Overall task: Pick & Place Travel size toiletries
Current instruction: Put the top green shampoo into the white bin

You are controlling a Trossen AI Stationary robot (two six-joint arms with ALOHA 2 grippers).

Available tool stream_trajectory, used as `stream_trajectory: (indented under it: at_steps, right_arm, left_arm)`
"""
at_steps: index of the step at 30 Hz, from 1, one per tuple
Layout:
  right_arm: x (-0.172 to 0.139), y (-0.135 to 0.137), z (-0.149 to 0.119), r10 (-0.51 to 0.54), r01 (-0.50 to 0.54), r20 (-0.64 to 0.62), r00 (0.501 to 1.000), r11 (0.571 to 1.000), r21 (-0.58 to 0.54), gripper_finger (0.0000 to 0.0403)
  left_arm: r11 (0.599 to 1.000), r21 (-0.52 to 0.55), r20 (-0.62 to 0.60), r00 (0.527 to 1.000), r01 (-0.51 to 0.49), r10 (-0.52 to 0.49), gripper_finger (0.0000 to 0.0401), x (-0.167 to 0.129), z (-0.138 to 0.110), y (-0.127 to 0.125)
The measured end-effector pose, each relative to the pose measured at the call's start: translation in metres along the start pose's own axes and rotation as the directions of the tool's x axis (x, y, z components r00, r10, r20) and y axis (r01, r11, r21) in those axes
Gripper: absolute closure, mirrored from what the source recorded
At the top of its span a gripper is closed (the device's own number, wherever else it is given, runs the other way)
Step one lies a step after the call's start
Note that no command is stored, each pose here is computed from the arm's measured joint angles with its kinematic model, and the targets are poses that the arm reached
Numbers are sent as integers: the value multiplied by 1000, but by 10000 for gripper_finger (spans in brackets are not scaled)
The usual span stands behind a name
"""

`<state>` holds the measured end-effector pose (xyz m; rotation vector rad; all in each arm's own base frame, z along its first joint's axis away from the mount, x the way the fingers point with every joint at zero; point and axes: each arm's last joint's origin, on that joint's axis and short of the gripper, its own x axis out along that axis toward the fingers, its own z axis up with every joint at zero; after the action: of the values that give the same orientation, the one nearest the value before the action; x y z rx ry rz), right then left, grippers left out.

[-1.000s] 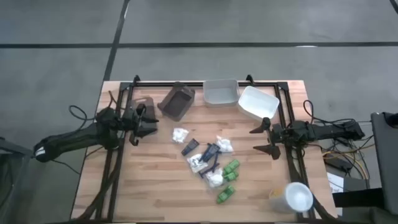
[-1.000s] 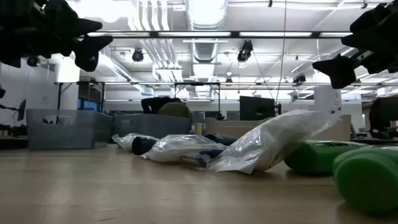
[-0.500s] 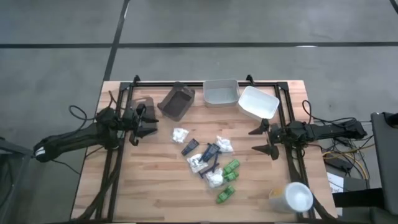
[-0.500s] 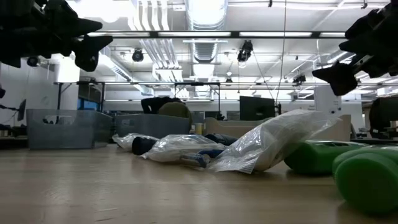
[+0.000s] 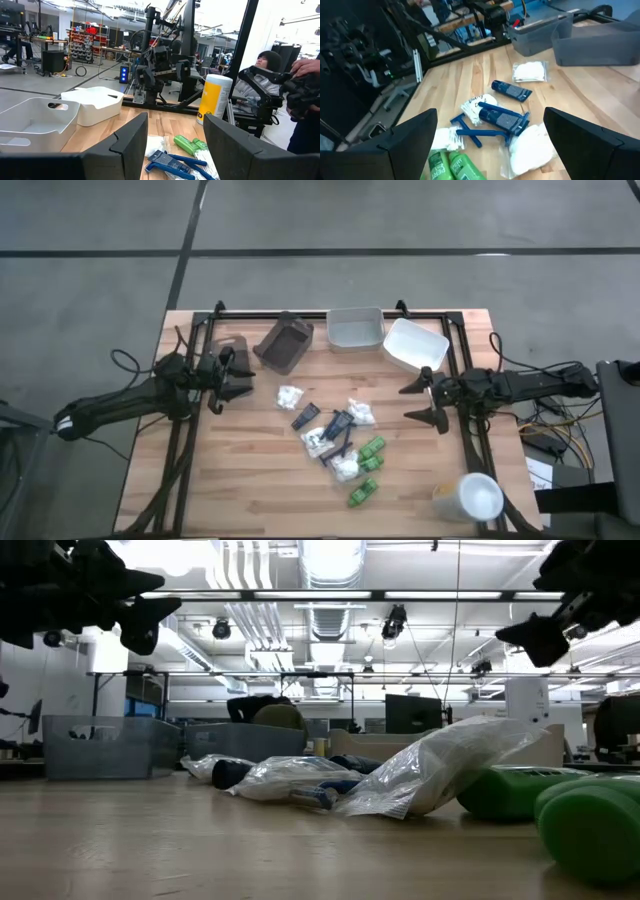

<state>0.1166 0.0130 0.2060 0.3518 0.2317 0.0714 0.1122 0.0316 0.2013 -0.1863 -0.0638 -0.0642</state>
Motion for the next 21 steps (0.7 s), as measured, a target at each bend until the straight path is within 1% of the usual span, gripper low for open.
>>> stream_trajectory:
  at_steps: [3,7,12,17,21]
  right_arm:
    - [3,5,14,-13,12,-33,999,999,-30,39]
    - [12,12,30,-31,28,-94,995,999,-37,39]
    - [25,23,47,-19,13,-134,991,999,-50,39]
    - [44,36,58,-4,-19,-205,979,994,-111,39]
    - [63,47,63,8,-38,-258,966,993,-111,39]
  left_arm:
    - [1000,0,0,1000,0,0,203,0,0,0]
    - [1000,0,0,1000,-1,1,203,0,0,0]
    - [1000,0,0,1000,0,0,203,0,0,0]
    - [1000,0,0,1000,0,0,203,0,0,0]
    - [1000,0,0,1000,-1,1,203,0,0,0]
